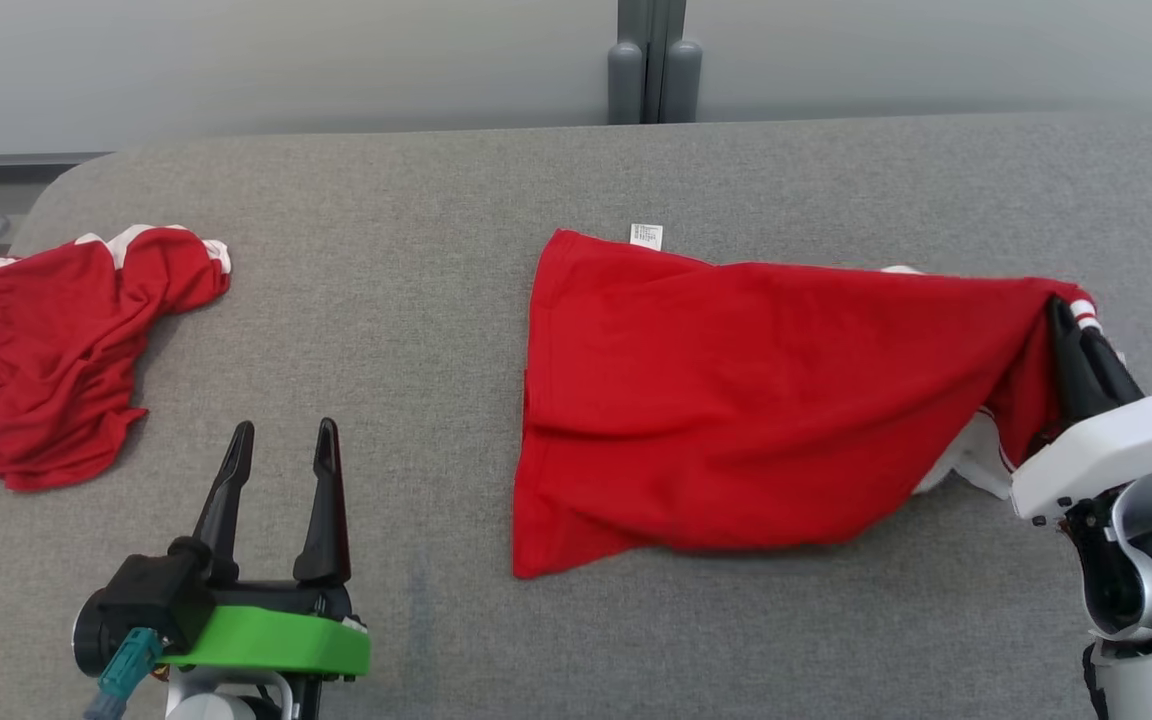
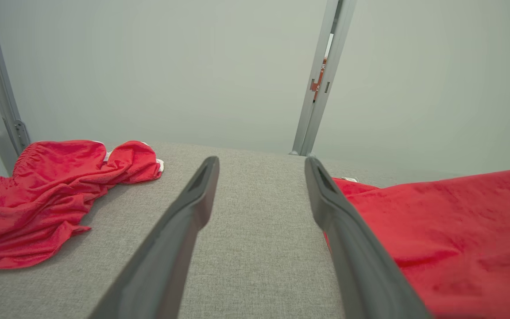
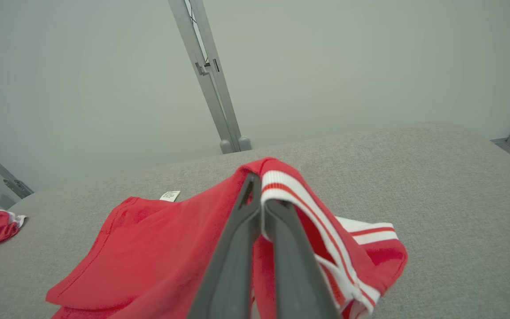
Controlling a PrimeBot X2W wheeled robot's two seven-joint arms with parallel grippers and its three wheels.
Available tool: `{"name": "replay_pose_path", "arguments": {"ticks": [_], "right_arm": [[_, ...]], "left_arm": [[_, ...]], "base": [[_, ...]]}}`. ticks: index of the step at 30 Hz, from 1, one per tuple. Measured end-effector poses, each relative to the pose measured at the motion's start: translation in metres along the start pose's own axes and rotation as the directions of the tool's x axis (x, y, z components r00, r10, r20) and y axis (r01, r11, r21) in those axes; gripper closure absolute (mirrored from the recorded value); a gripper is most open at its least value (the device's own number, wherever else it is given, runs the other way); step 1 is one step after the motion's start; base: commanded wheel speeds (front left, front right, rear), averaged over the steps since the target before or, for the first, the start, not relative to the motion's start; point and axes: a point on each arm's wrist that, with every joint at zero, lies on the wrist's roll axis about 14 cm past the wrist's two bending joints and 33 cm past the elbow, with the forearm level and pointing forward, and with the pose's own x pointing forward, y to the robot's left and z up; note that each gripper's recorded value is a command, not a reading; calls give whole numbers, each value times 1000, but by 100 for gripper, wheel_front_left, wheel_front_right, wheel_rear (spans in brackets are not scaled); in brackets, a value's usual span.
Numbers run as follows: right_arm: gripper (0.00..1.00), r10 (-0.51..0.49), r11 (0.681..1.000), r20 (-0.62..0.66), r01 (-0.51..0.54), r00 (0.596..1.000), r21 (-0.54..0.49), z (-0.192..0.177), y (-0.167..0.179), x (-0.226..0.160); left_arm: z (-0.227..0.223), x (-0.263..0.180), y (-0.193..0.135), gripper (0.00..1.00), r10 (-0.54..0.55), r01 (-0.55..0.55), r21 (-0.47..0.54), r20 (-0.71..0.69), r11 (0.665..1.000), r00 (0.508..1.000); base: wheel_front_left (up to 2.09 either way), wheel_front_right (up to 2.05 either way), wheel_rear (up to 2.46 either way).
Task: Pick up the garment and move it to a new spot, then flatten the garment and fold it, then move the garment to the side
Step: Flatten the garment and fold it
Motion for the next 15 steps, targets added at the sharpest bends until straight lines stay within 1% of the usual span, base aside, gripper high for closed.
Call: {"name": "replay_pose_path", "arguments": {"ticks": [2, 3, 8, 12, 15], "right_arm": [[100, -17, 999, -53, 19, 998, 35, -18, -6, 8], [100, -19, 999, -62, 21, 998, 33, -22, -8, 12], [100, -14, 999, -67, 16, 998, 40, -31, -10, 50], [100, 7, 1000, -71, -7, 997, 12, -34, -7, 80], [100, 13, 999, -79, -16, 997, -30, -39, -8, 100]], "left_arm": [[-2, 3, -1, 0, -3, 3, 0, -4, 1000, 1000], [-2, 4, -1, 0, -5, 5, -1, -4, 1000, 1000], [-4, 10, -3, 0, -12, 12, 0, -9, 1000, 1000], [-6, 9, 2, 0, 1, 0, 4, -16, 1000, 1000], [-7, 8, 8, 0, 17, -17, 11, -19, 1000, 1000]], "base": [[0, 0, 0], [0, 0, 0], [0, 0, 0], [0, 0, 0], [0, 0, 0]]}}
